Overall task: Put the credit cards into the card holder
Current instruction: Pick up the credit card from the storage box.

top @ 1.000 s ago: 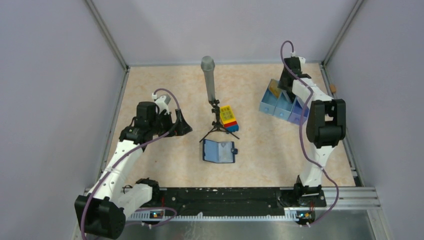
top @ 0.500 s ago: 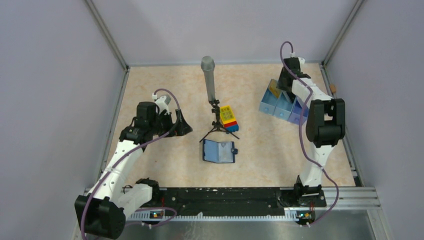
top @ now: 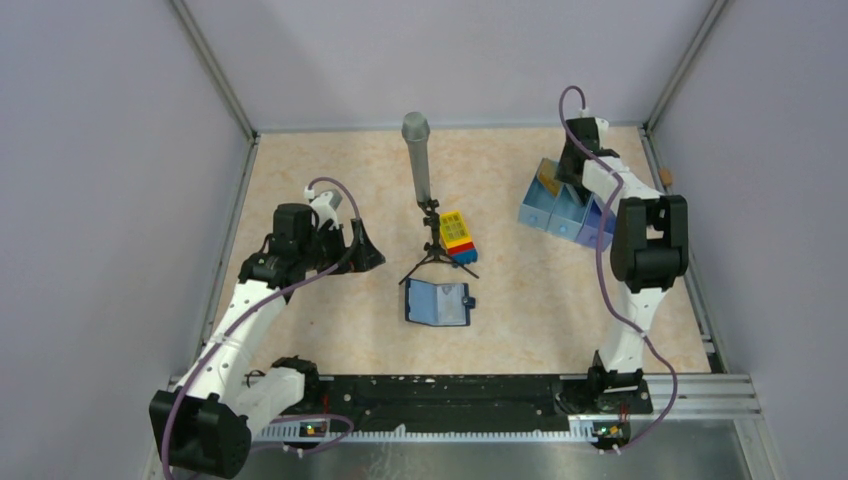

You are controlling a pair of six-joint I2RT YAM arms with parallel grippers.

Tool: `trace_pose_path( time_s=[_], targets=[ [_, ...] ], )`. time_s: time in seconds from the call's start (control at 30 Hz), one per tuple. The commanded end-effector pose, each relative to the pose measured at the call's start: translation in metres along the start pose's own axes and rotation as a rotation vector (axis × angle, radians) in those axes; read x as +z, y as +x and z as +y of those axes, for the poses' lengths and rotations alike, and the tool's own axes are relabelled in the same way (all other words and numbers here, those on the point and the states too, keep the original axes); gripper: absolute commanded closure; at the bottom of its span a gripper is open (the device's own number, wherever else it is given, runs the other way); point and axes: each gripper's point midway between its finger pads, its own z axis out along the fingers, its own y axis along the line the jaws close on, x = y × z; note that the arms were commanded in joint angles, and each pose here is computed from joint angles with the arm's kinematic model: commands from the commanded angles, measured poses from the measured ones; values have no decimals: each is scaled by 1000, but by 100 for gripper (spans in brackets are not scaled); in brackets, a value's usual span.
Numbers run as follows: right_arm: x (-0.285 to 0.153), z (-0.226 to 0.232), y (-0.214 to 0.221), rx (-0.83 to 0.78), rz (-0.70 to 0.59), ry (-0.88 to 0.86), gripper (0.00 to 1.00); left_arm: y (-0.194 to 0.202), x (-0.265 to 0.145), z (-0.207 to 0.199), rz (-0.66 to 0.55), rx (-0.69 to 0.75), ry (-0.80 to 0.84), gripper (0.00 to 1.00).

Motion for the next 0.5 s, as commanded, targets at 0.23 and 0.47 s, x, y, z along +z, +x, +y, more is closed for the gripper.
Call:
trace_pose_path(
  time_s=[0.23,0.47],
  targets=[
    [-25,14,-45,81,-107,-79,62,-5,-3,-5,-30,24,29,1],
    [-32,16,-53,92,-131,-90,62,-5,-3,-6,-30,24,32,1]
  ],
)
